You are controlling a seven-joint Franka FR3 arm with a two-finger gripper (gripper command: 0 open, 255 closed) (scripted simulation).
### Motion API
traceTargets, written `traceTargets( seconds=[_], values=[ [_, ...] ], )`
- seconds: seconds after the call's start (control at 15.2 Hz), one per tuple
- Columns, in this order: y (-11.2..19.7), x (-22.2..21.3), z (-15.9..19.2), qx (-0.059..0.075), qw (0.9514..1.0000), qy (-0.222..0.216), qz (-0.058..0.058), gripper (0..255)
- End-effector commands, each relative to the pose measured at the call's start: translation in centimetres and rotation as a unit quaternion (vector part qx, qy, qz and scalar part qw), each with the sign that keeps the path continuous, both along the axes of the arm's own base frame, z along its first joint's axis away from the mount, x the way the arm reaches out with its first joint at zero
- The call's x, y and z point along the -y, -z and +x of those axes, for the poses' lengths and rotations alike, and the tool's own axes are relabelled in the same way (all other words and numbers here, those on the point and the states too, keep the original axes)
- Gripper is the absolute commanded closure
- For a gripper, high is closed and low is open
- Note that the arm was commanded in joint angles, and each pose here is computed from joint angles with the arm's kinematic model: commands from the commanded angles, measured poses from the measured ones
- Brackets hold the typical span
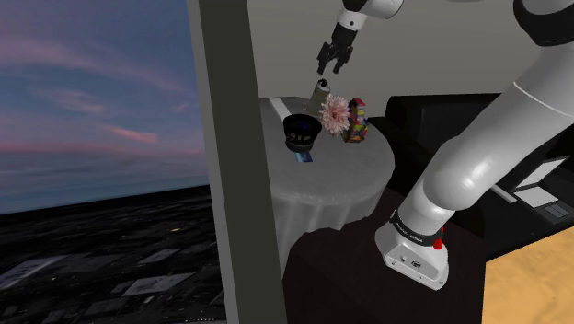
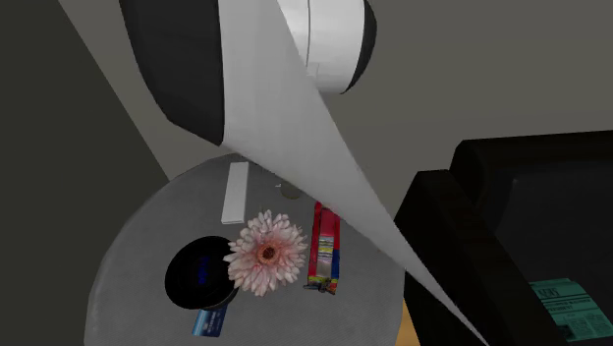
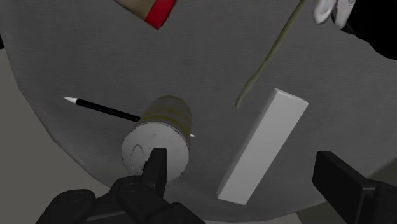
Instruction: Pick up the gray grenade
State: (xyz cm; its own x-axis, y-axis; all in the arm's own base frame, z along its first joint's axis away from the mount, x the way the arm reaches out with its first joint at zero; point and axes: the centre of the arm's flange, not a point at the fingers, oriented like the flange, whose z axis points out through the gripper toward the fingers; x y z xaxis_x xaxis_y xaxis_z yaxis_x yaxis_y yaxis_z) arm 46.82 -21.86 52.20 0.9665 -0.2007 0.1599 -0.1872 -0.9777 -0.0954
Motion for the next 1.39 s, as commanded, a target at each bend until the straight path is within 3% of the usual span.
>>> traceTargets(
  seconds=[0.0, 0.33, 0.92, 0.99, 1.32],
  values=[
    [1.5, 2.1, 1.4, -0.003, 1.0000, 0.003, -0.001, 0],
    [4.3, 6.4, 4.1, -0.010, 0.9999, 0.011, -0.001, 0],
    [8.3, 6.4, 4.1, -0.010, 0.9999, 0.011, -0.001, 0],
    [8.4, 6.3, 4.1, -0.010, 0.9999, 0.011, -0.001, 255],
    [8.4, 6.4, 4.1, -0.010, 0.9999, 0.011, -0.001, 255]
  ],
)
